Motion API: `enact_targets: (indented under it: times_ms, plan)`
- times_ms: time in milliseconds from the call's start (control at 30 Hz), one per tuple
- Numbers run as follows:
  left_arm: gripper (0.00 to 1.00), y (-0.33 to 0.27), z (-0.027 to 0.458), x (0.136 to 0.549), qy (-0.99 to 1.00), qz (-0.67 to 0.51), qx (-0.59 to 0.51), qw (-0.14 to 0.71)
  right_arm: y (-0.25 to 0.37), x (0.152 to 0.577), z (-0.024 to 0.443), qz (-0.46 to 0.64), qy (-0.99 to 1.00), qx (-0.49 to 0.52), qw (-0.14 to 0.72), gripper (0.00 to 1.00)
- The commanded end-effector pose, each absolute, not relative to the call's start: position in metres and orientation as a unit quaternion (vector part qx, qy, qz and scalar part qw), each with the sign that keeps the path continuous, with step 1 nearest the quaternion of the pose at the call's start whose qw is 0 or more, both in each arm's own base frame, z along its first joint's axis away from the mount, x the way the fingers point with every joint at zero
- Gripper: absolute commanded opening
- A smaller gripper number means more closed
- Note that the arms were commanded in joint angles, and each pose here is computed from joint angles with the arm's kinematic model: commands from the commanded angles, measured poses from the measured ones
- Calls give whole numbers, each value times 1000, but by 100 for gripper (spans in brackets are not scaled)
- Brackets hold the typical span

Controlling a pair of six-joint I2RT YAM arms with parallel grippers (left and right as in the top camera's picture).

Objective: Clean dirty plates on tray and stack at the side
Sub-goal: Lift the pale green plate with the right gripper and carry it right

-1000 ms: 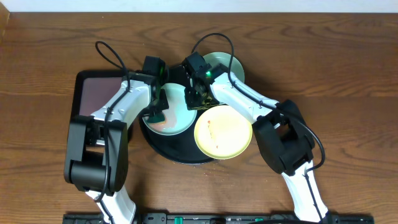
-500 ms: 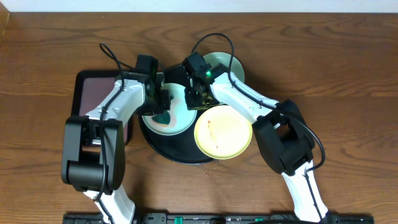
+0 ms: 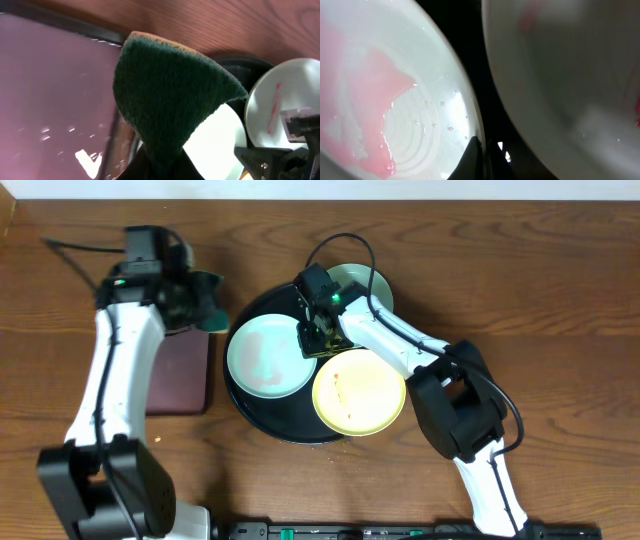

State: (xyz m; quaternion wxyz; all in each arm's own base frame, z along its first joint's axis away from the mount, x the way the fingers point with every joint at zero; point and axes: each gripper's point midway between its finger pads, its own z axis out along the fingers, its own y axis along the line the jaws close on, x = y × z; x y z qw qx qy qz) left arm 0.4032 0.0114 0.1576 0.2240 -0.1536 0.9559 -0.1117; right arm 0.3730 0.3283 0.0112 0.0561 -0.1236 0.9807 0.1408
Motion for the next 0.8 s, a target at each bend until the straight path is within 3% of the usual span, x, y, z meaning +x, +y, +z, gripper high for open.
enact_targets:
  times_ms: [0, 433, 767]
  plan:
    - [8, 36, 152, 397, 955, -87, -188, 211, 334, 374, 48, 142, 970, -169, 98, 1]
    - [8, 63, 148, 385, 952, -70, -223, 197, 308, 389, 140, -99, 918, -236, 303, 1]
    - [8, 63, 147, 384, 953, -70, -223, 195, 313, 366, 217, -279, 818, -217, 454, 1]
